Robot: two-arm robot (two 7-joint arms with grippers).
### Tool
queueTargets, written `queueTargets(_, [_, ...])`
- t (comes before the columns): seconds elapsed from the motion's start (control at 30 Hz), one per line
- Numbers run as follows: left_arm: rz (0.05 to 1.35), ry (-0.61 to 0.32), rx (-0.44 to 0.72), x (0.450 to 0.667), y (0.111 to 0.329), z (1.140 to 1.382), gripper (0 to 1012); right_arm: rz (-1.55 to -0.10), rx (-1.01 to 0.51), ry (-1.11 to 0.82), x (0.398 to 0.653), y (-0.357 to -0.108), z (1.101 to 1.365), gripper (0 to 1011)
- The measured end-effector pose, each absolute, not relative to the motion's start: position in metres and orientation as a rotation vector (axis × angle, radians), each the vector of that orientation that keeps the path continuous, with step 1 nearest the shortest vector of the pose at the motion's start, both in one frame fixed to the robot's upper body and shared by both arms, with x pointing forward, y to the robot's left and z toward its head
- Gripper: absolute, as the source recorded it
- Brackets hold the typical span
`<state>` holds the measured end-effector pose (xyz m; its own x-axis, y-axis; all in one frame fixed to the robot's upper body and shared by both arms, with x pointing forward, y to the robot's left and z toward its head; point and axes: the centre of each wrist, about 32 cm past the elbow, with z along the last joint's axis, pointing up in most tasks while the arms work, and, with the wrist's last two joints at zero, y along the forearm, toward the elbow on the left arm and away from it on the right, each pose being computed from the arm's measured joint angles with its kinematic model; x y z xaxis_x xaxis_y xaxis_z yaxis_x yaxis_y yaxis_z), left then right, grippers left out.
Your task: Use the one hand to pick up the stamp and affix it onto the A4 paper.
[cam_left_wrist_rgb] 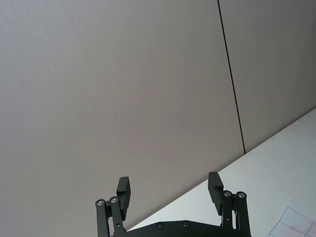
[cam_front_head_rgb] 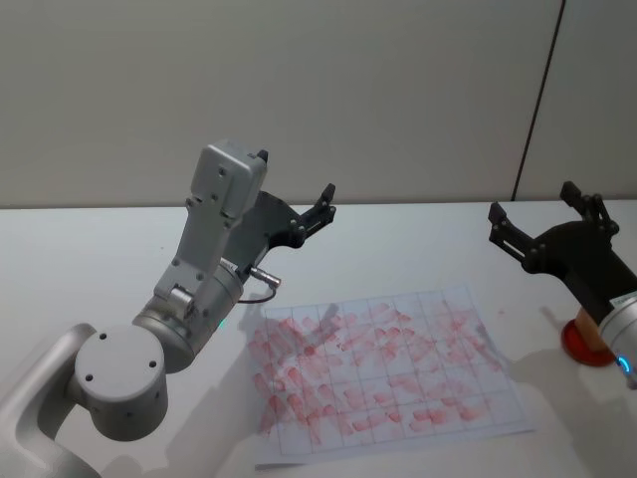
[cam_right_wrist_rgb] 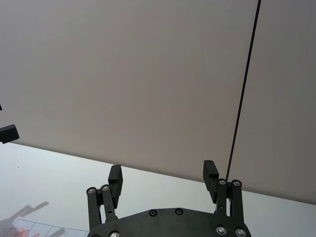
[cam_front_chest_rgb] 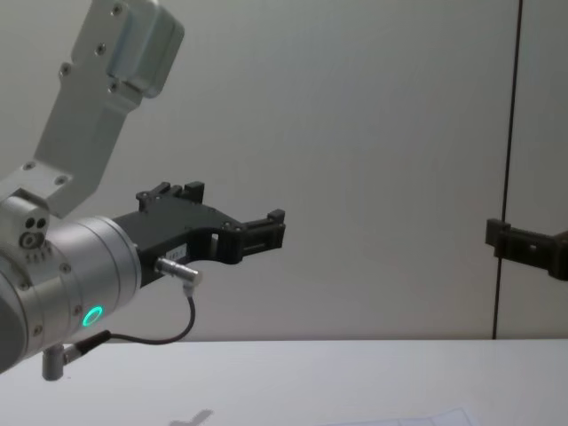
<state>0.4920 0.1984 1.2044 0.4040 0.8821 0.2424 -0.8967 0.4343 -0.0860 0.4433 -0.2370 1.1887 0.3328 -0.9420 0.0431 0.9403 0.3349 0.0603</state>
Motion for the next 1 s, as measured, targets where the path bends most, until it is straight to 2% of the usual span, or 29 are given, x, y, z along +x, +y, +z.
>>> queueTargets(1.0, [1.124,-0.268,0.061,0.492,0.1984,1.2044,1001,-1.23,0.025,-0.075,0.4433,-0.2375,1.1888,1001])
